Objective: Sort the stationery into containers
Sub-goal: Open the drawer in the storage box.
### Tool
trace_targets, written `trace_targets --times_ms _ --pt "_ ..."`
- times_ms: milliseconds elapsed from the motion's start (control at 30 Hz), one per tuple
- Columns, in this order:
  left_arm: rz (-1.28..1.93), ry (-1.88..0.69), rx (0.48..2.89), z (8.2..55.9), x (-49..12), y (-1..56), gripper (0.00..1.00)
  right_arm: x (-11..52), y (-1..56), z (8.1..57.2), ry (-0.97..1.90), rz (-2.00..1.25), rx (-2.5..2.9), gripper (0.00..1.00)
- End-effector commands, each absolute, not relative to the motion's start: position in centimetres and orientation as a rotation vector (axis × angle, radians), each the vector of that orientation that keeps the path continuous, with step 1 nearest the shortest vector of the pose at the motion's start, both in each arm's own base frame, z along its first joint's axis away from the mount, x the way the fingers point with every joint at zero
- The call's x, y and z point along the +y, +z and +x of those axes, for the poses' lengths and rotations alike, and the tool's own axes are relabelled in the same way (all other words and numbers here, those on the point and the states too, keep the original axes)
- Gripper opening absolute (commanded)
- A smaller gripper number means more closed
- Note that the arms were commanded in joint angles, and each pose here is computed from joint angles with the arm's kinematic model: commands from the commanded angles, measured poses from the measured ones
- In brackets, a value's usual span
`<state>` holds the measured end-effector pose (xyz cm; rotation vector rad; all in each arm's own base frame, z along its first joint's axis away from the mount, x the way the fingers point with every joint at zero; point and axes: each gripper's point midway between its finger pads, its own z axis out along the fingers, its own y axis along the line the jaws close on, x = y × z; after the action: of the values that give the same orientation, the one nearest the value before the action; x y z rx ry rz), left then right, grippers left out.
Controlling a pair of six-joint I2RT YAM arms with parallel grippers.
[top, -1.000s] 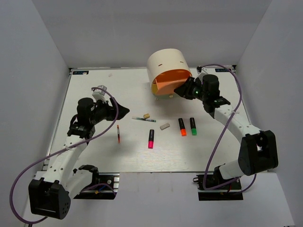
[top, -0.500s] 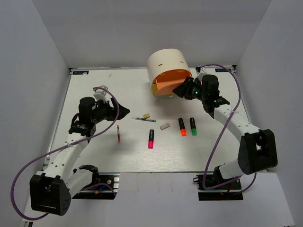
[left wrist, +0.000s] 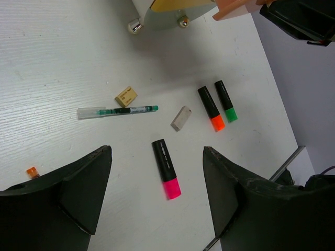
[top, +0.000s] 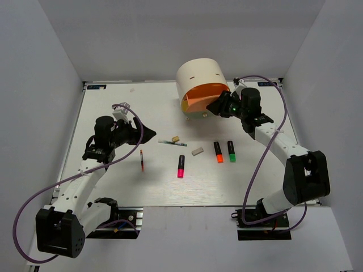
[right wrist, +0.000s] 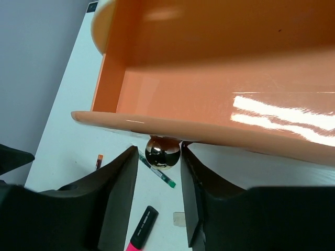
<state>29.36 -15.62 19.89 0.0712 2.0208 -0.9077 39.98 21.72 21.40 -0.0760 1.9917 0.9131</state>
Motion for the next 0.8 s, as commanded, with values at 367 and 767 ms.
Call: trace_targets --times_ms 367,767 --pt "0.122 -0.943 2.014 29.6 -16.4 20.9 0.84 21.8 25.1 40.2 0.909 -0.172 1.87 0.61" --pt "-0.065 -0.652 2.253 31.2 -13.3 15.9 0.83 20.6 23.7 36.9 0.88 -0.216 1.931 0.64"
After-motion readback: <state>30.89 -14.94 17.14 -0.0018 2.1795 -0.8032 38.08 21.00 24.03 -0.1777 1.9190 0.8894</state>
